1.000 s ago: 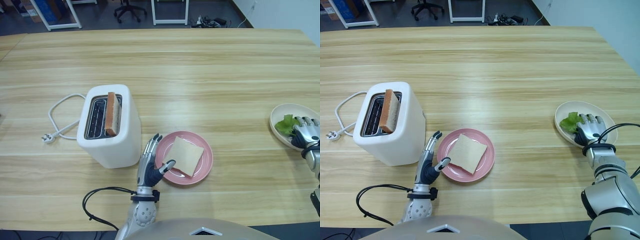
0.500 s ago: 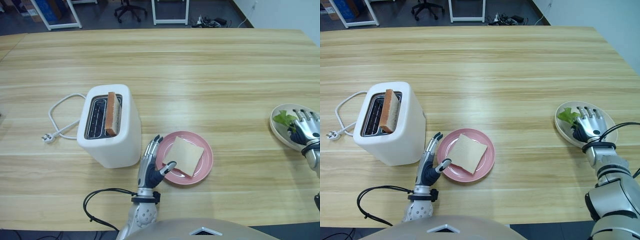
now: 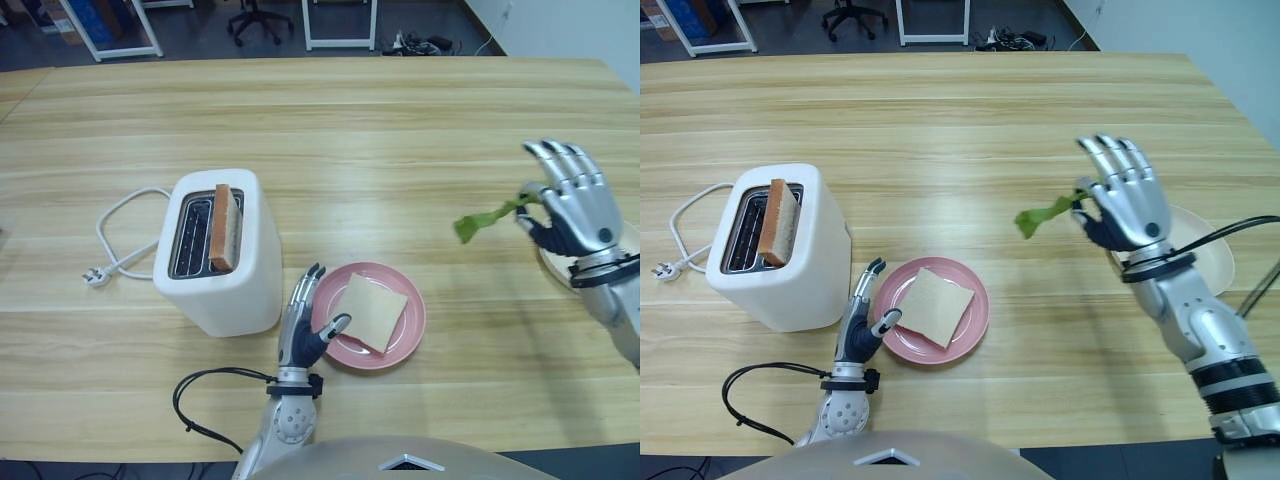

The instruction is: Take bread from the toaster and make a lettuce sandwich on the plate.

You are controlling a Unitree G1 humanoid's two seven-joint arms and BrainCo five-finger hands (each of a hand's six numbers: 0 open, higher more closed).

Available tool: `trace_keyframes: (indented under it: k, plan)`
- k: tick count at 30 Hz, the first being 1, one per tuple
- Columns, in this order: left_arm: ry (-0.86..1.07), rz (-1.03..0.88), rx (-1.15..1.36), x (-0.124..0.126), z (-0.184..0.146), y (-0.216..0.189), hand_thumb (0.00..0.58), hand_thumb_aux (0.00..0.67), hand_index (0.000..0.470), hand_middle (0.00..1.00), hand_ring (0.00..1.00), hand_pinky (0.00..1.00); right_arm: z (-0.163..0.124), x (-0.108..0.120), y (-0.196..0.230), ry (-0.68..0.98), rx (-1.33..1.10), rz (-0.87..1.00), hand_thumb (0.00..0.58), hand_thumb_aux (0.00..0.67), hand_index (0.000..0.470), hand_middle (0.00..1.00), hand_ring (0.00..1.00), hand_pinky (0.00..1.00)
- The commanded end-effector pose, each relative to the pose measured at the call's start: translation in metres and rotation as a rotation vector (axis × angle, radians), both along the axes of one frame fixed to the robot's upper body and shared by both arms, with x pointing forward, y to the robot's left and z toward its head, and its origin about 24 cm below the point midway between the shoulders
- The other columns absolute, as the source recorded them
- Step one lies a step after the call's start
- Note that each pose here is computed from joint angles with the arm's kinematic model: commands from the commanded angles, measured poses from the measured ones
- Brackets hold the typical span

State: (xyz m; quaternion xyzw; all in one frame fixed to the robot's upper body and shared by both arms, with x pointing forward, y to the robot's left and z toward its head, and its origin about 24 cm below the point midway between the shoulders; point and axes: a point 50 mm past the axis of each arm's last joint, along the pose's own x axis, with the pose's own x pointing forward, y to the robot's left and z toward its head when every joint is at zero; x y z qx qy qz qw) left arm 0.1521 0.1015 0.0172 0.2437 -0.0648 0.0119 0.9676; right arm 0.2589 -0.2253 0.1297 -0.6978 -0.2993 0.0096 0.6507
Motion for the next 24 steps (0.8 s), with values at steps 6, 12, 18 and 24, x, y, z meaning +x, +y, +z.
trace_keyframes:
  k: [6,12,18,24]
  plan:
    - [0.006,0.006,-0.036,0.010,-0.002,0.004,0.000,0.000,0.000,0.00,0.00,0.00,-0.050,-0.003,0.082,0.174,0.002,0.219,0.580,0.670,0.470,0.00,0.00,0.00]
    - [0.009,0.008,-0.035,0.010,-0.003,0.006,0.000,0.000,0.000,0.00,0.00,0.00,-0.090,-0.017,0.100,0.299,-0.033,0.282,0.580,0.670,0.470,0.00,0.00,0.00]
    - [0.018,0.013,-0.031,0.007,-0.005,0.006,0.000,0.000,0.000,0.00,0.00,0.00,-0.098,-0.050,0.098,0.373,-0.047,0.332,0.580,0.670,0.470,0.00,0.00,0.00]
    - [0.026,0.013,-0.029,0.006,-0.007,0.005,0.000,0.000,0.000,0.00,0.00,0.00,-0.090,-0.065,0.094,0.385,-0.047,0.344,0.580,0.670,0.470,0.00,0.00,0.00]
